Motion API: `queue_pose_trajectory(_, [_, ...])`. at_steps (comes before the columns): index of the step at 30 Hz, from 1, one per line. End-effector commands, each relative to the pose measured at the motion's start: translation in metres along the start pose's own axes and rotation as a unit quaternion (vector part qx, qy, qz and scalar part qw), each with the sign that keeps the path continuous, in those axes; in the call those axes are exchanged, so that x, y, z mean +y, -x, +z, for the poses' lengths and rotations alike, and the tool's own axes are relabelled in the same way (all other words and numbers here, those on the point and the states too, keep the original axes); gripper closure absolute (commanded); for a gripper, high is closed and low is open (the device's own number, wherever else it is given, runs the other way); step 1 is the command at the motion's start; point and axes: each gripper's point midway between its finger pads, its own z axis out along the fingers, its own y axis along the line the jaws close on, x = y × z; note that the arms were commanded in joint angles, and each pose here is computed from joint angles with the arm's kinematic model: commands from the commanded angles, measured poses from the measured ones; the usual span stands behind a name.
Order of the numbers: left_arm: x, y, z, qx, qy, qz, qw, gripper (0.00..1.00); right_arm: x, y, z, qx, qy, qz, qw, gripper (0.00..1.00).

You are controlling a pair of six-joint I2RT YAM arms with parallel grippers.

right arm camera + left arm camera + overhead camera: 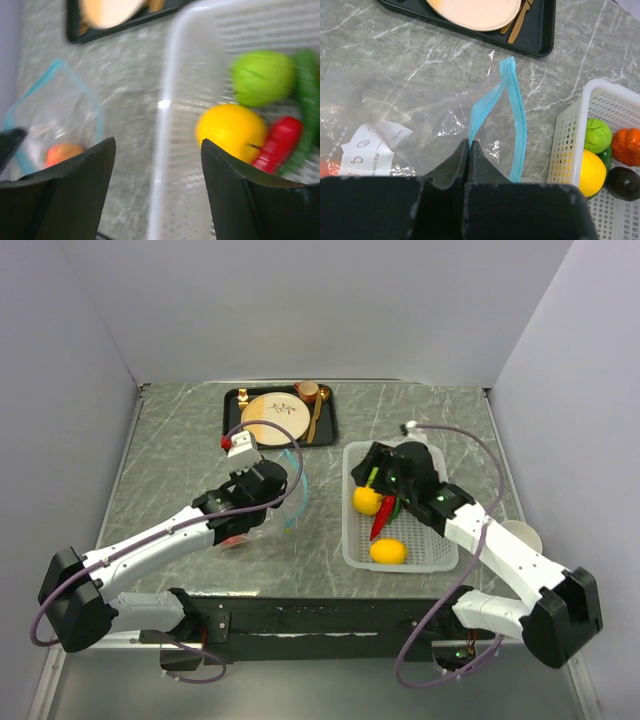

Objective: Place the food in the zip-top bag and seal the zipper
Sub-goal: Adjust the zipper food storage bag at the center of the board, then pick up the fake fruit from the bin.

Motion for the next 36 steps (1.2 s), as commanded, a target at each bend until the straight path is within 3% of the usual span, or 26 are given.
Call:
queue_pose_trajectory(1, [-0.01,0.008,-0.006,-0.01,-0.03,-0.016,0.999,0.99,-0.063,0.005,-0.012,-0.04,-0.127,0.049,0.99,0.2])
queue_pose_trajectory(5, [-0.014,0.01,-0.01,-0.013,-0.052,-0.022,0.998,0.99,-0.055,0.001,-0.007,-0.028,-0.084,-0.002,0.996,0.0])
queue_pose_trajectory(10, [-0.016,0.011,-0.015,-0.015,-0.074,-0.029,0.997,0.99,-0.079,-0.018,0.008,0.04,-0.149,-0.012,0.988,0.0])
queue_pose_trajectory(15, [-0.018,0.013,-0.015,-0.013,-0.076,-0.023,0.997,0.99,-0.069,-0.023,0.018,0.038,-0.108,-0.001,0.993,0.0])
queue_pose_trajectory(20, [-0.019,0.008,-0.011,-0.006,-0.077,-0.019,0.997,0.99,-0.078,-0.031,0.035,0.069,-0.14,-0.008,0.988,0.0])
queue_pose_trajectory(30, [-0.027,0.012,-0.012,-0.005,-0.091,-0.017,0.996,0.99,-0.073,-0.039,0.052,0.097,-0.127,-0.006,0.987,0.0])
queue_pose_trajectory(36, [-0.028,0.014,-0.01,-0.003,-0.084,-0.01,0.996,0.99,-0.072,-0.045,0.058,0.111,-0.123,-0.004,0.986,0.08])
